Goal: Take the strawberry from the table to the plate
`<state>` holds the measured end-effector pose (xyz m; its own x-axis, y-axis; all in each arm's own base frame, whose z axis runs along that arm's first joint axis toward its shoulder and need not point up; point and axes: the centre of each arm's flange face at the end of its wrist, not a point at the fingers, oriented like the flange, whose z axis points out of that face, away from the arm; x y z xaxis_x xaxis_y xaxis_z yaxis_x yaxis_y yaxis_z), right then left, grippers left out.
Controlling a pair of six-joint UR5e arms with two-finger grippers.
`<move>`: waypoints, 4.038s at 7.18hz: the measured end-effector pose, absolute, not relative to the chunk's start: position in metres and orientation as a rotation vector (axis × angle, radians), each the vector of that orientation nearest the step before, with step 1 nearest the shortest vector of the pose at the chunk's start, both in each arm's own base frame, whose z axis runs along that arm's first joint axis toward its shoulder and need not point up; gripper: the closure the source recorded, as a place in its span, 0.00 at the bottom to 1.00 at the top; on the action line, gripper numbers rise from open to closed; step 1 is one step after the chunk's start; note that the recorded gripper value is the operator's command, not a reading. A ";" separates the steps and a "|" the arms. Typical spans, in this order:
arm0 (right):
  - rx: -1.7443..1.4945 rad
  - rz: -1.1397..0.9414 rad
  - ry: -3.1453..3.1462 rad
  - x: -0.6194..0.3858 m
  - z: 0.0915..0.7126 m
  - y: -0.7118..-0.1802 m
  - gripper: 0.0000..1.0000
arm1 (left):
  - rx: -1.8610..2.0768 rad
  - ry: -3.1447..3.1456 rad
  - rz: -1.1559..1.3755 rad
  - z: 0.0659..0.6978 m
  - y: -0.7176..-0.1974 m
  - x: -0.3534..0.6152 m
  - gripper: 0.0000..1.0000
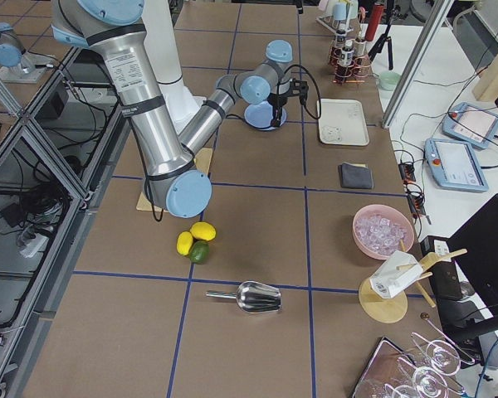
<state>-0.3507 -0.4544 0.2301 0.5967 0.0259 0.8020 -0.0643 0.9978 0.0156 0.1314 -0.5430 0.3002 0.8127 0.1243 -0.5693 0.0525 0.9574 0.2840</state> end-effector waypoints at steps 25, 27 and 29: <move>0.121 -0.114 -0.704 -0.263 0.281 -0.499 0.00 | 0.082 0.748 0.164 0.622 -0.512 -0.051 0.00; 0.109 -0.138 -0.722 -0.174 0.359 -0.506 0.00 | 0.055 0.782 0.118 0.628 -0.510 -0.052 0.00; 0.097 -0.129 -0.755 -0.091 0.459 -0.488 0.00 | 0.050 0.787 0.107 0.629 -0.510 -0.052 0.00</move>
